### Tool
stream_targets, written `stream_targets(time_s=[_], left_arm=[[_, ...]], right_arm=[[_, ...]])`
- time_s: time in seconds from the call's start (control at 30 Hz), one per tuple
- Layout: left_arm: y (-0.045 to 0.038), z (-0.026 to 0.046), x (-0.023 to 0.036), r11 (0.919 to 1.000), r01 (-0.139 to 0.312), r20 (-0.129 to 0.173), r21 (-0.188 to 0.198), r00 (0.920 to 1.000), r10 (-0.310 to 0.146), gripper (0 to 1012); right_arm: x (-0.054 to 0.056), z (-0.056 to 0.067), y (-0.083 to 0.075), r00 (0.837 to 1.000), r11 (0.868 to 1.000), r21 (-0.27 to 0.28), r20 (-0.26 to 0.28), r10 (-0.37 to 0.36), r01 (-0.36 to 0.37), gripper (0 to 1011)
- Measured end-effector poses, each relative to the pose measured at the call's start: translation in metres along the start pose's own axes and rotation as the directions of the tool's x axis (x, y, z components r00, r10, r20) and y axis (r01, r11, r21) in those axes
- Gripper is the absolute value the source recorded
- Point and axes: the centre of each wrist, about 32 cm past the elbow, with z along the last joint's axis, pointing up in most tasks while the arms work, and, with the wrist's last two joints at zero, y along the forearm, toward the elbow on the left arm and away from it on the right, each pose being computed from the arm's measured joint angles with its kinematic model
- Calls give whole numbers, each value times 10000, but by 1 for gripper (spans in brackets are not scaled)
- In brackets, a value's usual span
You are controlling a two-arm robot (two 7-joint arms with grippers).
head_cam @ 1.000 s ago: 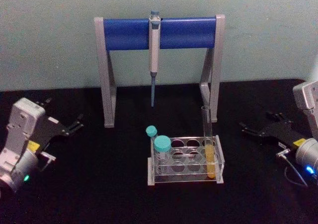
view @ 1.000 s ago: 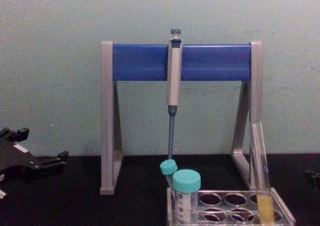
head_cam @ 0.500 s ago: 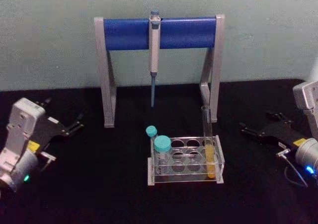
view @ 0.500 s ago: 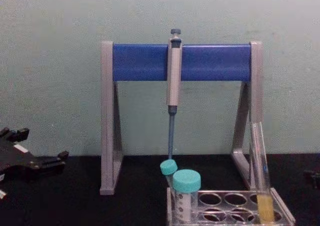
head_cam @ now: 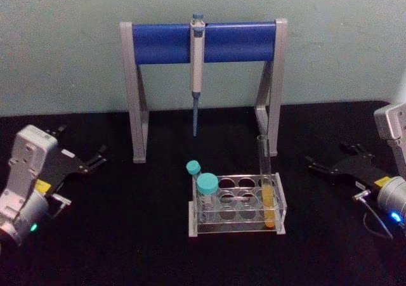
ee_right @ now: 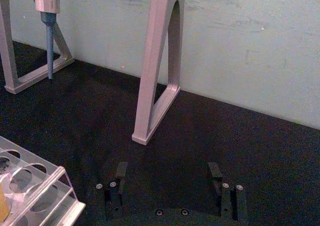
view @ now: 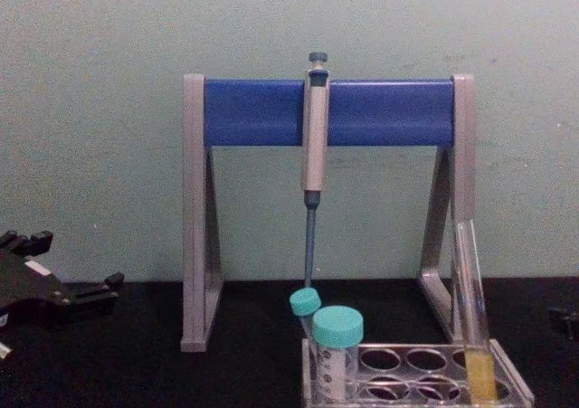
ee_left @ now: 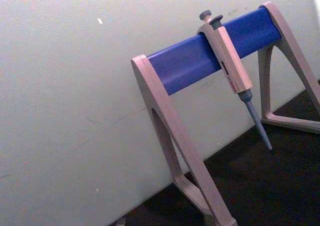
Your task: Pick up the test tube from the test tube rack, shake it, then place it back into the test tube rack.
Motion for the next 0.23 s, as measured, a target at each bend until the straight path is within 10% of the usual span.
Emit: stream_targets(time_s=[0.23], left_arm=[[0, 0, 0, 10000, 0, 0, 0, 10000, 0, 1001]], right_arm=[[0, 0, 0, 10000, 10000, 0, 0, 0, 0, 1000]])
